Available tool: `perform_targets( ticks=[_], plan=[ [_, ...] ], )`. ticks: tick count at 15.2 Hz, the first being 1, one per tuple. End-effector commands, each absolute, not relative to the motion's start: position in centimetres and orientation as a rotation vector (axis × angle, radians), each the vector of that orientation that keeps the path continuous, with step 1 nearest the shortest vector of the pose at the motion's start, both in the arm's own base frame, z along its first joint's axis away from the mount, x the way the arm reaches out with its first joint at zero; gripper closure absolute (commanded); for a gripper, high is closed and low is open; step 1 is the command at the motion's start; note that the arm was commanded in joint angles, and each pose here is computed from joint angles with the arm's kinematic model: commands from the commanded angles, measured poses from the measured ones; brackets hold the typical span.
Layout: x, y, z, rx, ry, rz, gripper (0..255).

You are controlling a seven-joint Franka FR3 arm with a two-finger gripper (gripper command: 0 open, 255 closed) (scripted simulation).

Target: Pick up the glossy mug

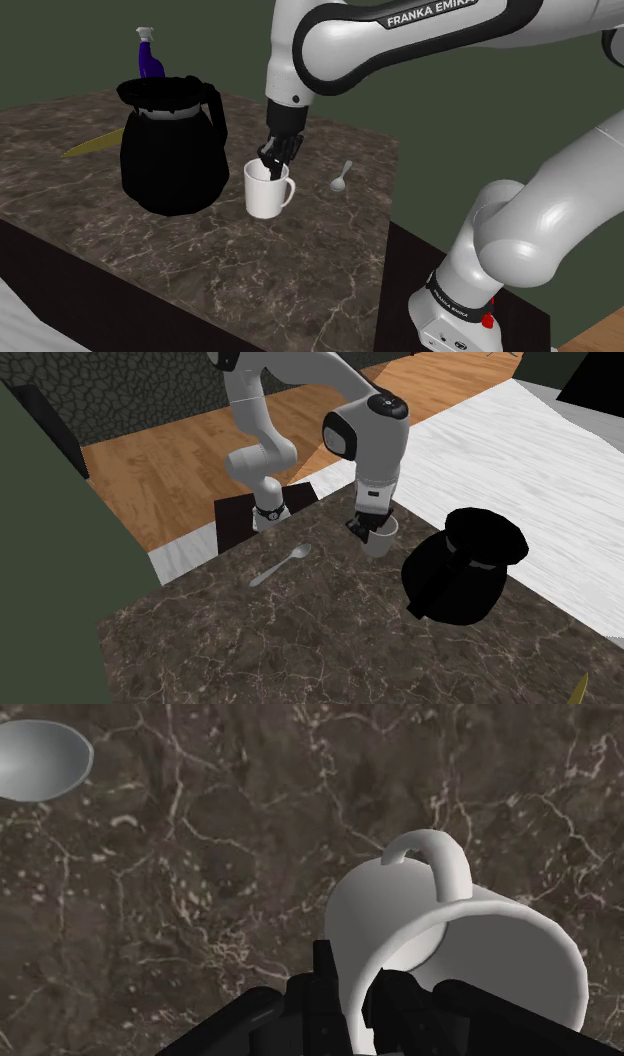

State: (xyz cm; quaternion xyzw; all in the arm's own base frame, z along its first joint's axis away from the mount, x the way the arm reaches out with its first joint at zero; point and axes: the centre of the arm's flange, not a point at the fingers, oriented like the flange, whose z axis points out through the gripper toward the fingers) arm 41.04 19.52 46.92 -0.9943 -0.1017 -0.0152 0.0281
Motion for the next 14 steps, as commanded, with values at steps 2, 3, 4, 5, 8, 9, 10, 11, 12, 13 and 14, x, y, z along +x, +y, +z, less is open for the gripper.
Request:
perform_targets(
  ticks=[2, 3, 4, 5, 8, 9, 10, 11, 12, 13, 14],
  plan=[
    [41.0, 19.5, 48.4, -3.069, -0.314, -0.047, 255],
    [41.0, 19.5, 49.0, -3.069, -0.314, -0.047, 255],
    [41.0, 19.5, 49.5, -3.069, -0.314, -0.047, 255],
    [41.0, 19.5, 50.0, -3.069, -0.314, -0.047, 255],
    [41.0, 19.5, 51.6, -3.069, -0.314, -0.047, 255],
    [41.0, 19.5, 52.1, -3.069, -0.314, -0.047, 255],
    [41.0, 19.5, 52.7, -3.069, -0.314, -0.047, 255],
    [41.0, 19.5, 53.2, -3.069, -0.314, -0.047, 255],
    [41.0, 19.5, 53.7, -3.069, -0.314, -0.047, 255],
    [41.0, 19.5, 53.8, -3.069, -0.314, -0.047, 255],
    [41.0, 19.5, 53.8, -3.069, -0.314, -0.047, 255]
  ],
)
